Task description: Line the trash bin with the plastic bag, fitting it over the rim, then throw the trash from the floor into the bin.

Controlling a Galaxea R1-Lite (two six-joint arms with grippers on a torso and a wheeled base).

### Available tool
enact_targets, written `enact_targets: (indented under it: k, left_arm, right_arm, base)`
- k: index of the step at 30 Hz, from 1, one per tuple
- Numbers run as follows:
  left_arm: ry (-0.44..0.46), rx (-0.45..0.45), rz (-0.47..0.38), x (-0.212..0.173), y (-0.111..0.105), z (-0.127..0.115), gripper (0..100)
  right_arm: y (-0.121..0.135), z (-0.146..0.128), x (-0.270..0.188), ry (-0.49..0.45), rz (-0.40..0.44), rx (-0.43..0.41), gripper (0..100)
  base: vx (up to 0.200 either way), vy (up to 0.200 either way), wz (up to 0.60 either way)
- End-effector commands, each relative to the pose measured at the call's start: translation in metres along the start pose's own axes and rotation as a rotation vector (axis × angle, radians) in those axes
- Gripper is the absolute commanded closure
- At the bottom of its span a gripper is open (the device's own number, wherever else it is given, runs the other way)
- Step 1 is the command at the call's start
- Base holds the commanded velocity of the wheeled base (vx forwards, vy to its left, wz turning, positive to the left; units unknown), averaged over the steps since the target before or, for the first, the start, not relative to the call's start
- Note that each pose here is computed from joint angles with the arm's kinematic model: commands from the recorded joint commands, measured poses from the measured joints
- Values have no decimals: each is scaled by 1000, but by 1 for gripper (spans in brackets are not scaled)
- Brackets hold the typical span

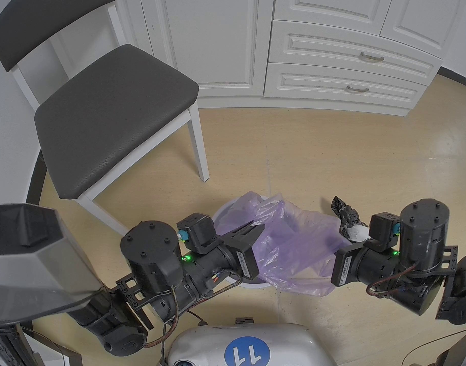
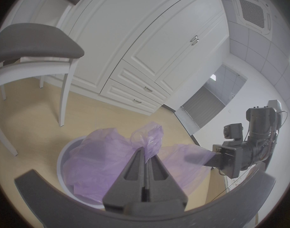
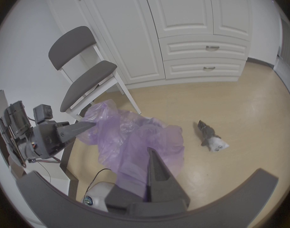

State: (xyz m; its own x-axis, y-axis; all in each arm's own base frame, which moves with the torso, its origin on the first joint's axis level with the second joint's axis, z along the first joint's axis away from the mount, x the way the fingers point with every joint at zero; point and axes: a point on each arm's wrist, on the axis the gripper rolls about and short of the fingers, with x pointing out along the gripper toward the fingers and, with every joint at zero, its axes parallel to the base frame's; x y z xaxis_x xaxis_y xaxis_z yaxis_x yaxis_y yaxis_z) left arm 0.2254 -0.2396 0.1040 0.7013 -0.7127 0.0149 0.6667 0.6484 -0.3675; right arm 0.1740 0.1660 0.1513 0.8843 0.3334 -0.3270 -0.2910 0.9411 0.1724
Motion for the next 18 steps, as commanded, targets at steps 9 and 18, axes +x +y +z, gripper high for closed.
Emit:
enact_targets:
  k: [9, 18]
  left_arm:
    - [-13, -39, 176, -17, 57, 5, 100]
    - [-44, -27, 173, -31, 60, 21, 100]
  right_arm:
    - [25, -21, 45, -19, 101, 59, 100]
    - [40, -31, 90, 22, 163, 201, 100]
  base:
    - [0, 0, 0]
    - [0, 0, 0]
